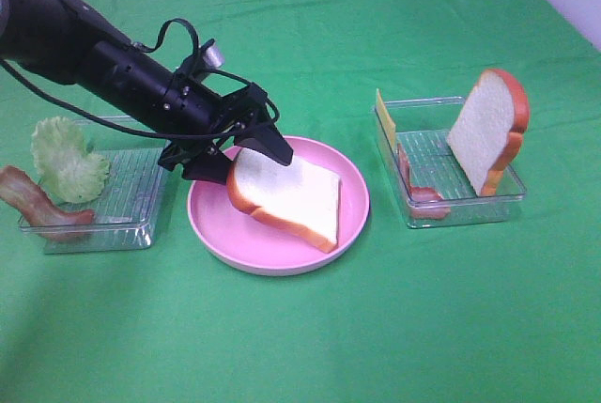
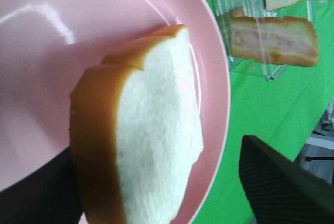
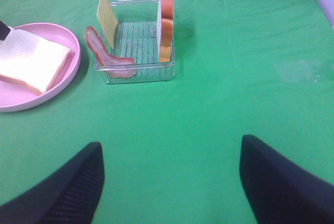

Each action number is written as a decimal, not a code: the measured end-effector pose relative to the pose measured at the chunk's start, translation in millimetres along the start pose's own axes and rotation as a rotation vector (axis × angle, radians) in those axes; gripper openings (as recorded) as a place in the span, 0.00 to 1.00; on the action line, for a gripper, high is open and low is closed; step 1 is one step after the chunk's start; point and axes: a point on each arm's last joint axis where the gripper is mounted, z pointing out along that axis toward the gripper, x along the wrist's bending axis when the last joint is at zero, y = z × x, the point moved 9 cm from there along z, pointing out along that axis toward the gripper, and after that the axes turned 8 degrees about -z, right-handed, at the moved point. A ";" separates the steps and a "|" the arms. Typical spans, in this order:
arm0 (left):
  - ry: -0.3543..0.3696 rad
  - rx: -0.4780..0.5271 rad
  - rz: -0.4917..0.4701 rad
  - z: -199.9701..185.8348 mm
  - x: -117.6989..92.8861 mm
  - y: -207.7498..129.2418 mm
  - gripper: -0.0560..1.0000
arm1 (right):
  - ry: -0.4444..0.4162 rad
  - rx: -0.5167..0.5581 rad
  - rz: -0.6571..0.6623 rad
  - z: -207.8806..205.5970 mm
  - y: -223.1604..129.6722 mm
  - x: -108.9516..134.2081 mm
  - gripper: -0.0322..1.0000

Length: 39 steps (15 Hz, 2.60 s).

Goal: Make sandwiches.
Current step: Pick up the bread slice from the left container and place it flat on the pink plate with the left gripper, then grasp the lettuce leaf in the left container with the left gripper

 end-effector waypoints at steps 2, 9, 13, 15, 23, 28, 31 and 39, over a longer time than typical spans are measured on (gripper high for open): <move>0.094 -0.022 0.070 -9.6 0.7 3.9 0.75 | 0.000 0.000 0.000 0.0 0.0 0.0 0.70; 0.421 -0.168 0.133 -85.7 -6.1 13.8 0.75 | 0.000 0.000 0.000 0.0 0.0 0.0 0.70; 0.594 -0.194 0.118 -133.3 -2.9 7.0 0.75 | 0.000 0.000 0.000 0.0 0.0 0.0 0.70; 0.730 -0.173 0.111 -158.7 5.8 4.8 0.75 | 0.000 0.000 0.000 0.0 0.0 0.0 0.70; 0.910 -0.235 -0.113 -208.2 92.2 31.3 0.75 | 0.000 0.000 0.000 0.0 0.0 0.0 0.70; 0.897 -0.219 -0.110 -175.0 119.6 44.9 0.75 | 0.000 0.000 0.000 0.0 0.0 0.0 0.70; 0.893 -0.213 -0.105 -161.0 130.8 49.4 0.72 | 0.000 0.000 0.000 0.0 0.0 0.0 0.70; 0.844 -0.259 -0.096 -147.3 132.7 61.0 0.41 | 0.000 0.000 0.000 0.0 0.0 0.0 0.70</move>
